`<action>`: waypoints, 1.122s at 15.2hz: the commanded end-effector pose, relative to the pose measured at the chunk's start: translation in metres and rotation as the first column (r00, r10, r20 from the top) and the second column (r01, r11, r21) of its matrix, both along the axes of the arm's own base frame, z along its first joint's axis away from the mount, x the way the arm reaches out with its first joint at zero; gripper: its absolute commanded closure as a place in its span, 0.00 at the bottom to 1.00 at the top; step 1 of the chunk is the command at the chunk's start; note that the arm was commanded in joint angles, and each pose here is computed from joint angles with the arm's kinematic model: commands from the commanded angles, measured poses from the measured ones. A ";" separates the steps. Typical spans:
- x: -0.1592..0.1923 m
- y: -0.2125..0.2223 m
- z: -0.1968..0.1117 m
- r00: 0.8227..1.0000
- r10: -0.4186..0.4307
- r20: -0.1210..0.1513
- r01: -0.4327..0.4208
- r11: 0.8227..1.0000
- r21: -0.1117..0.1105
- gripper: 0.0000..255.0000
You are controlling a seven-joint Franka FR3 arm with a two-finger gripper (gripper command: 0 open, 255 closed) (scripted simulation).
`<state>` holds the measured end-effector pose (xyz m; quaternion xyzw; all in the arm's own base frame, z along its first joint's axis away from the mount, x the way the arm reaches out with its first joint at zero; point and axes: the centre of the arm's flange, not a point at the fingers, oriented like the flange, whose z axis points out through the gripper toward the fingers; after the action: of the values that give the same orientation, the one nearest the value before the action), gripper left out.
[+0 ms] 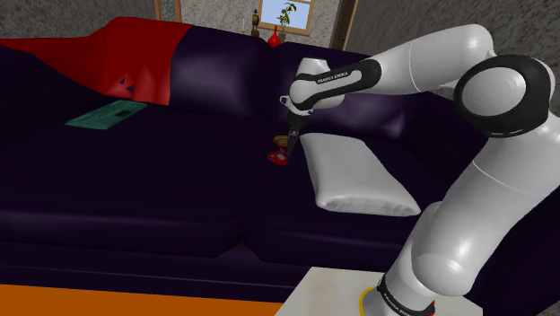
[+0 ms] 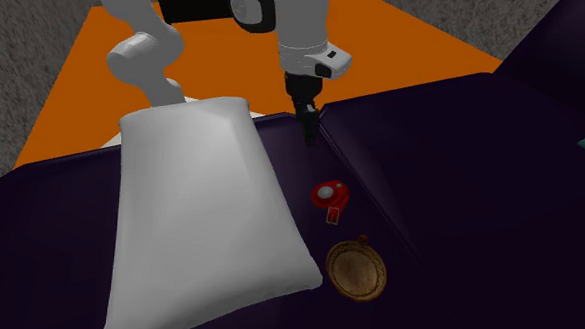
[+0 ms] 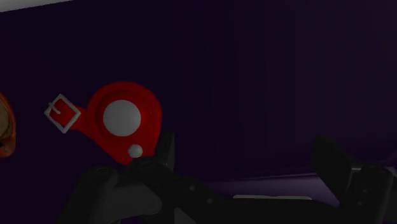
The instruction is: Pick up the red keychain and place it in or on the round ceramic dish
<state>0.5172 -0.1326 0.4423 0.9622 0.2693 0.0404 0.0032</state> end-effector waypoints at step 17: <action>0.111 -0.047 -0.110 0.976 0.217 -0.004 -0.217 0.975 -0.049 0.00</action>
<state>0.6261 -0.1787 0.3373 0.9267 0.3736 0.0345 0.0226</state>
